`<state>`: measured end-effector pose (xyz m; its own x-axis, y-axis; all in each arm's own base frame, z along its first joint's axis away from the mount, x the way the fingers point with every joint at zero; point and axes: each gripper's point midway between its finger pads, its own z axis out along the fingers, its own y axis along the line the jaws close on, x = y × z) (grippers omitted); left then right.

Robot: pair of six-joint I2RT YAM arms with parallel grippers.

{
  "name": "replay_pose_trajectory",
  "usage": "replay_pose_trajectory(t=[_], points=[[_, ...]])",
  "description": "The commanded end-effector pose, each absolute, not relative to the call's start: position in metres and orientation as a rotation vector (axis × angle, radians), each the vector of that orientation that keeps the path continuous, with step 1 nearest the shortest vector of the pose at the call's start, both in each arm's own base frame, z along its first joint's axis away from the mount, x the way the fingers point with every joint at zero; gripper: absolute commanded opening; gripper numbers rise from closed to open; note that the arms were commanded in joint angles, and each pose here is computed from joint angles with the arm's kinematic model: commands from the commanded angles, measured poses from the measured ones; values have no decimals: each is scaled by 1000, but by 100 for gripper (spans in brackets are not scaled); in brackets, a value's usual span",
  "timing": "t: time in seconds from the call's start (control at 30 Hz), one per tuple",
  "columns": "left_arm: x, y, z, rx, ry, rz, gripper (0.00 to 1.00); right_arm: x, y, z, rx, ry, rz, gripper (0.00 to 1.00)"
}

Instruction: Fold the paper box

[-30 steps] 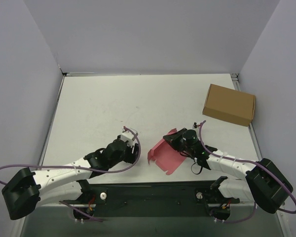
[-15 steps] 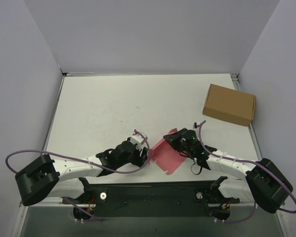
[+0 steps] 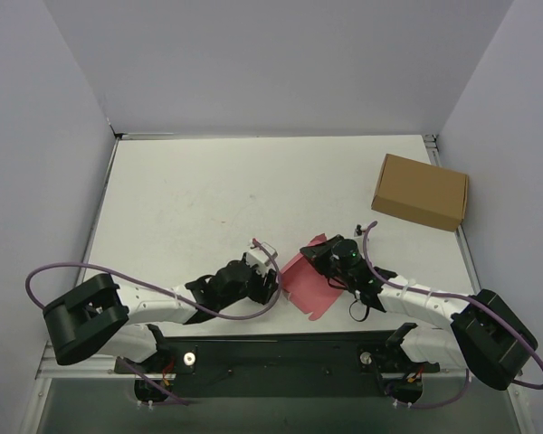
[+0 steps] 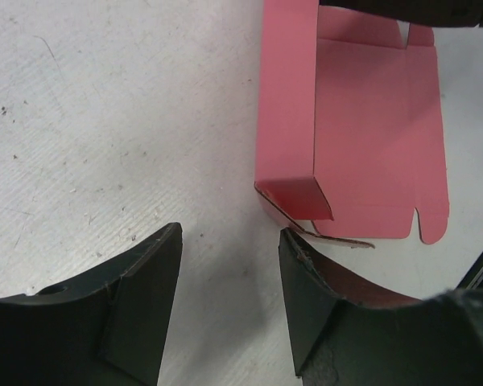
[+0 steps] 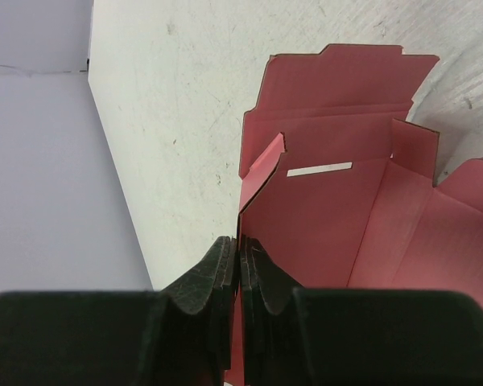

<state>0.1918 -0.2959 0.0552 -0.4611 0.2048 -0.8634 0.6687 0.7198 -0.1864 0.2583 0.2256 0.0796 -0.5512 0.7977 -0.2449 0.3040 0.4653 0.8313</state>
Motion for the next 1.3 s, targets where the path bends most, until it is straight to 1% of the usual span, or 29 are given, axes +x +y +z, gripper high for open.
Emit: replay_pose_trajectory(t=[0.0, 0.43, 0.87, 1.27], points=[[198, -320, 84, 638, 1886, -754, 60, 258, 224, 77, 898, 2076, 975, 0], [197, -328, 80, 620, 1822, -755, 59, 252, 215, 68, 911, 2067, 945, 0], [187, -333, 68, 627, 1791, -747, 61, 244, 202, 64, 855, 1978, 991, 0], [187, -339, 67, 623, 1760, -753, 61, 228, 182, 39, 800, 1970, 950, 0]])
